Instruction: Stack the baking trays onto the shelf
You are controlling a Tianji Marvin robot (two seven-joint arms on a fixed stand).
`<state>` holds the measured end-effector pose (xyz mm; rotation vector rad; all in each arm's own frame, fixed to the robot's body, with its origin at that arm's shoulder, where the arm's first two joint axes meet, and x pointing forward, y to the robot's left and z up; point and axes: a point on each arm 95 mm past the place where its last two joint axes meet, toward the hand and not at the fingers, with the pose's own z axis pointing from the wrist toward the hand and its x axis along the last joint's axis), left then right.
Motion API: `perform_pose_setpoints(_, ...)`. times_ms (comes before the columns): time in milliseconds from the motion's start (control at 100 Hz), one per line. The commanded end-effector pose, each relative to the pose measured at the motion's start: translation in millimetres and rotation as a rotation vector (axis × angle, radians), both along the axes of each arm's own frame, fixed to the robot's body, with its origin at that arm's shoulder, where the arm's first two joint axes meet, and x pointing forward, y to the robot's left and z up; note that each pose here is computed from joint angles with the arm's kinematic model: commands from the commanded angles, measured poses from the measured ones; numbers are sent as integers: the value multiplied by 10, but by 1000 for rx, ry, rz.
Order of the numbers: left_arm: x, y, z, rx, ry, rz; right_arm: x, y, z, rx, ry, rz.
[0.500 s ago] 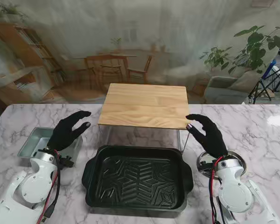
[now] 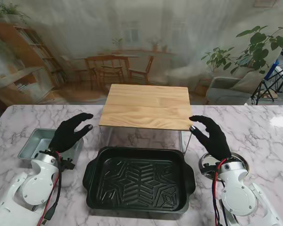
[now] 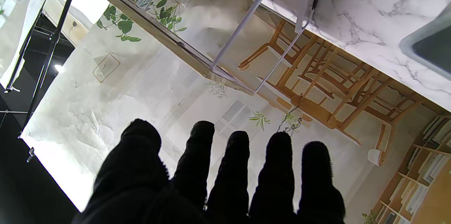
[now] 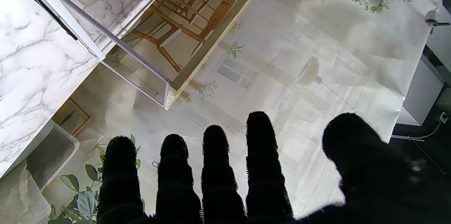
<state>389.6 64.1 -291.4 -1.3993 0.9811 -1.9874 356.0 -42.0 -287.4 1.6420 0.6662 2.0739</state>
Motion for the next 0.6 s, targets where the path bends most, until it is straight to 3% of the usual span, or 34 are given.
perform_pose_setpoints(0, -2, -18, 5, 16, 24, -16, -22, -2, -13, 4, -1, -5)
perform_pose_setpoints(120, -4, 65, 73, 86, 38, -35, -31, 3, -7, 10, 2, -5)
perform_pose_setpoints(270, -35, 315, 210, 164, 7, -38, -41, -11, -4, 14, 2, -8)
perform_pose_setpoints(380, -93, 589, 281, 233, -12, -10, -49, -32, -2, 11, -10, -18)
perform_pose_setpoints(590, -257, 1035, 351, 281, -72, 69, -58, -42, 2, 21, -13, -27)
